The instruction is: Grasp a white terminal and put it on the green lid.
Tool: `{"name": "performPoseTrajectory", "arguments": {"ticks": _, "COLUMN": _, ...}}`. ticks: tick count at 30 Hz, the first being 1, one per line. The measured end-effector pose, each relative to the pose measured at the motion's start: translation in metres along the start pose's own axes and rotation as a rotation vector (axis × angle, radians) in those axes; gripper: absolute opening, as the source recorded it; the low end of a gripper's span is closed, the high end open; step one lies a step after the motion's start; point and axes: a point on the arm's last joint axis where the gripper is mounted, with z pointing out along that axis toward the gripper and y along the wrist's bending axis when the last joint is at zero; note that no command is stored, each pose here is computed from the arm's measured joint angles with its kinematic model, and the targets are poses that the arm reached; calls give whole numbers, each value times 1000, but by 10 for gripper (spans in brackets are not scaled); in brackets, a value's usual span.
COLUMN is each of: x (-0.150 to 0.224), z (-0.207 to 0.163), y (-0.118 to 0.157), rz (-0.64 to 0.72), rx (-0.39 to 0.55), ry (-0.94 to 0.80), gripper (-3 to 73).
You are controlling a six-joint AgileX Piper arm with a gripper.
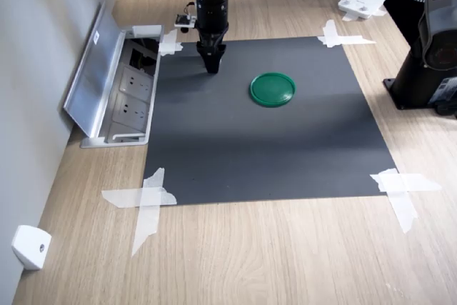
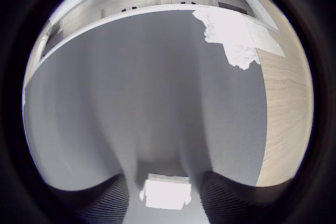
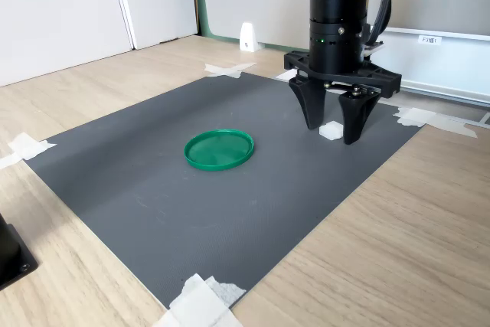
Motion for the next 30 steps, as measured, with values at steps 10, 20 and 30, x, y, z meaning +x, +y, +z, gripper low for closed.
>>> {"name": "performPoseTrajectory", "arguments": {"ticks": 10, "x": 1, "z": -7, "y": 1, "rz": -45, "rx": -14, "ry": -3, "gripper": 315}}
{"name": "performPoseTrajectory", "arguments": {"ticks": 20, "x": 11, "z": -100, "y": 43, "rz": -486, "rx": -7, "ry": -126, "gripper": 315}}
{"name": "performPoseTrajectory", "arguments": {"ticks": 30, "x": 86, "z": -98, "y": 74, "rz": -700, "rx": -41, "ry": -45, "gripper": 315}}
